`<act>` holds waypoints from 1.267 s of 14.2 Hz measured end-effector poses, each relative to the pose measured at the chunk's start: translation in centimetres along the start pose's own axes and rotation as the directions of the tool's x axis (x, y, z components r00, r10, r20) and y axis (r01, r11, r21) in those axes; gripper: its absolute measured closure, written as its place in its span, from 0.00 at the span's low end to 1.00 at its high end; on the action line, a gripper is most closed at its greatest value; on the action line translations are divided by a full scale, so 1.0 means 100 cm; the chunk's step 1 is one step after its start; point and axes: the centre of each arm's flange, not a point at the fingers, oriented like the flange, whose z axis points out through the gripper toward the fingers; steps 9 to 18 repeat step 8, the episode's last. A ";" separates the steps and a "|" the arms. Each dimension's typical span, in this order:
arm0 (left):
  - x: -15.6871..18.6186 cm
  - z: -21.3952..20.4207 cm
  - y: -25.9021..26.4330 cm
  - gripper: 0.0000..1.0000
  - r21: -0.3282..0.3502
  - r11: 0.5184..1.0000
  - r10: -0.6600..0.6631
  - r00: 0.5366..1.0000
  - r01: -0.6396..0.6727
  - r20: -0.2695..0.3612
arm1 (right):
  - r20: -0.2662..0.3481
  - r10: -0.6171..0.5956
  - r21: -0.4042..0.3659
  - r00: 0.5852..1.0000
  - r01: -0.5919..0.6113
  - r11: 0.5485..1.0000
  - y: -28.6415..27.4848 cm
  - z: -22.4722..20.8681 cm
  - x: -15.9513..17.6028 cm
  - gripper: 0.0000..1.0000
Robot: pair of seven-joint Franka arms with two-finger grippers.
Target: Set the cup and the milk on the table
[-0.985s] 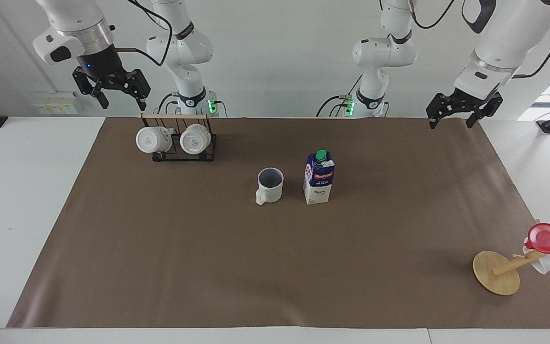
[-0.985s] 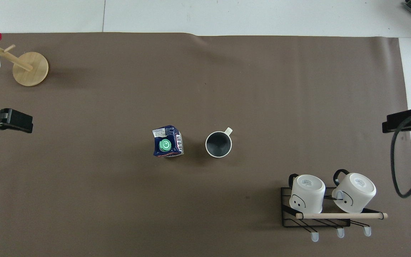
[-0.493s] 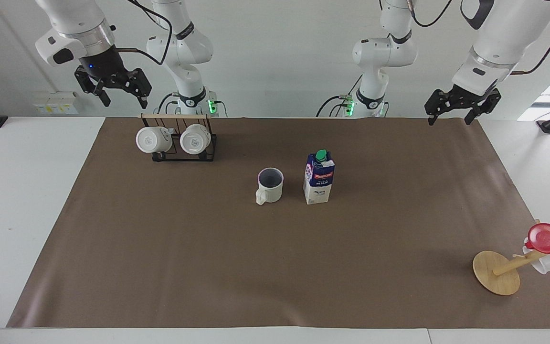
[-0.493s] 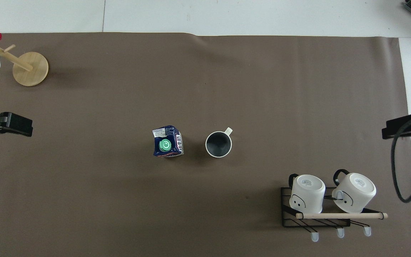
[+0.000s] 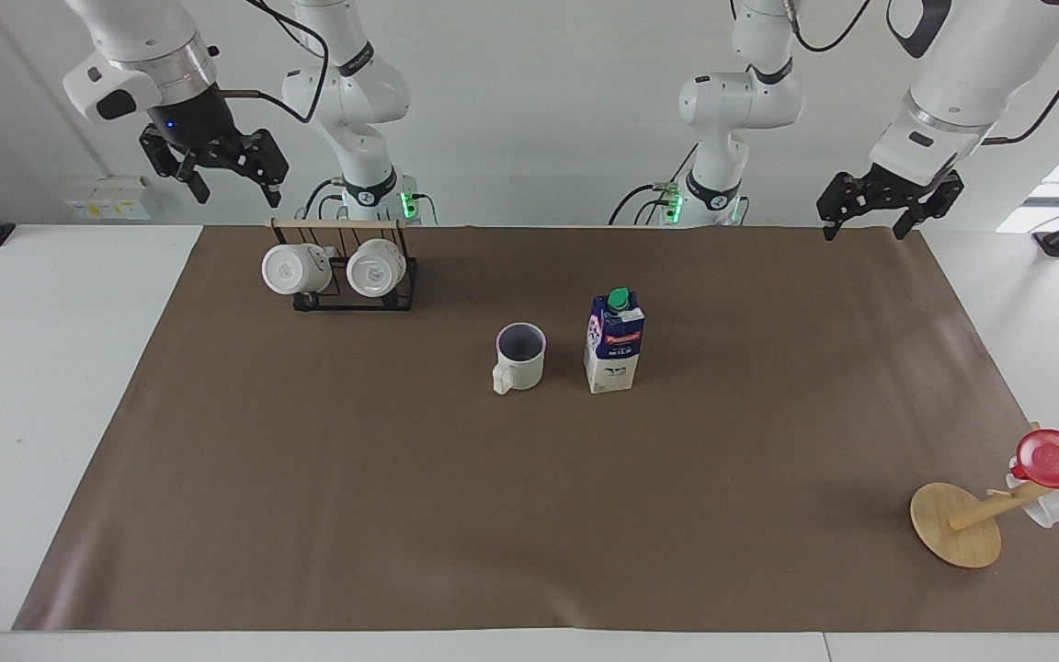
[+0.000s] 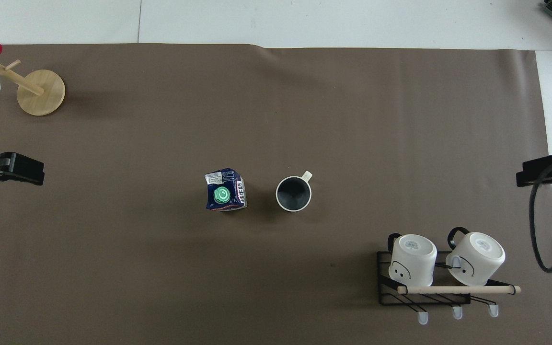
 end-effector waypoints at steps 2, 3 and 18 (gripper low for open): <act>0.000 0.000 -0.001 0.00 0.000 1.000 -0.001 1.000 0.001 0.001 | 0.000 0.000 0.000 1.000 0.000 1.000 0.000 0.000 0.000 0.00; 0.000 0.000 -0.001 0.00 0.000 1.000 -0.002 1.000 0.002 0.001 | 0.000 0.000 0.000 1.000 0.000 1.000 0.000 0.000 0.000 0.00; 0.000 0.000 -0.005 0.00 -0.001 1.000 -0.009 1.000 0.009 0.003 | 0.000 0.000 0.000 1.000 0.000 1.000 0.000 0.000 0.000 0.00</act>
